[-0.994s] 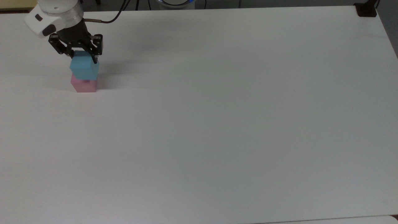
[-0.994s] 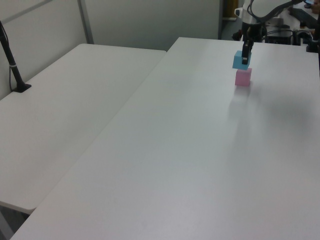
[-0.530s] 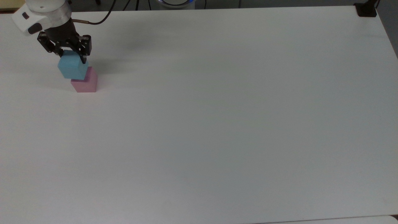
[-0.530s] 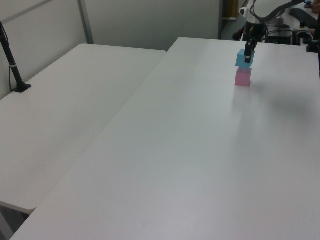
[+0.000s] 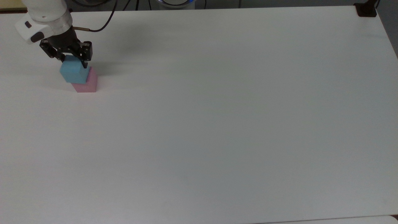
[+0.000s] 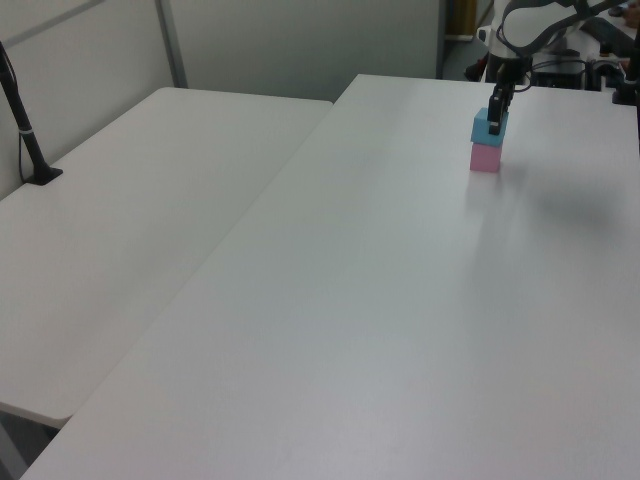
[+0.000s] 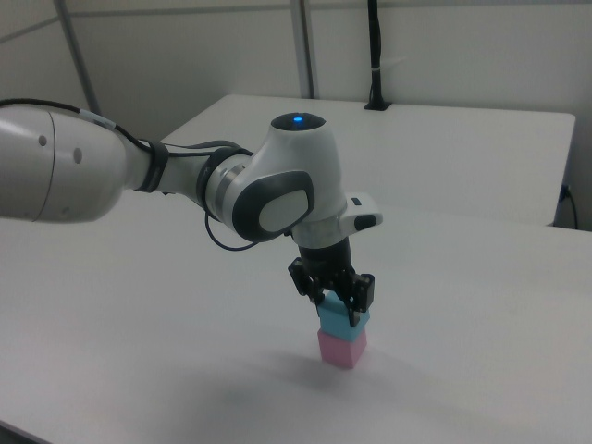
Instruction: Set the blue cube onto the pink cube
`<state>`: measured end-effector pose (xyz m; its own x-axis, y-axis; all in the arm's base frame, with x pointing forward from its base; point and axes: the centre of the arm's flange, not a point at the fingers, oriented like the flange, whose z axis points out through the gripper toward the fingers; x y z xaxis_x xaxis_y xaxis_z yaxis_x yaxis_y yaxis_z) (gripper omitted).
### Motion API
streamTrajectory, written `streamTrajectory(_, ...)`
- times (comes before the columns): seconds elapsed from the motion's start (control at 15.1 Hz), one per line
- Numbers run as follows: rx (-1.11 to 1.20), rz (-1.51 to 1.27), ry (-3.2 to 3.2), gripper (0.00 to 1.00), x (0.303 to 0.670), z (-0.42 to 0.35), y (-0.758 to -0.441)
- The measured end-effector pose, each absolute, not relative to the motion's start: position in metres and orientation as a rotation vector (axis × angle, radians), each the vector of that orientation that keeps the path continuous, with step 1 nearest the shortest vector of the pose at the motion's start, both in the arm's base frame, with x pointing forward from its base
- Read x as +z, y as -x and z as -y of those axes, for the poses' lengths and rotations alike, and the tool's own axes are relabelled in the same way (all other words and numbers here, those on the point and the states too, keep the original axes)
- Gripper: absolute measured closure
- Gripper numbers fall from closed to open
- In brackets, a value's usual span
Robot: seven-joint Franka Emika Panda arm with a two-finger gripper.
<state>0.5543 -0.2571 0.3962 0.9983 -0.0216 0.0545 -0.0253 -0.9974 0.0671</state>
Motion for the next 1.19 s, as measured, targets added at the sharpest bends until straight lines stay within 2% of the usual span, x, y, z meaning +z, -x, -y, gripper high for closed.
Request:
streamTrajectory(0.33, 0.084, 0.078, -3.071, 0.0, 0.397, 0.261, -0.553)
streamTrajectory(0.46, 0.094, 0.169, -3.067, 0.0, 0.403, 0.263, -0.553)
streamTrajectory(0.6, 0.053, 0.322, -3.069, 0.0, 0.425, 0.263, -0.553)
streamTrajectory(0.86, -0.065, 0.505, -3.071, 0.0, 0.519, 0.241, -0.548)
streamTrajectory(0.93, -0.092, 0.553, -3.066, 0.0, 0.554, 0.224, -0.545)
streamTrajectory(1.19, -0.06, 0.624, -3.06, 0.0, 0.619, 0.186, -0.532)
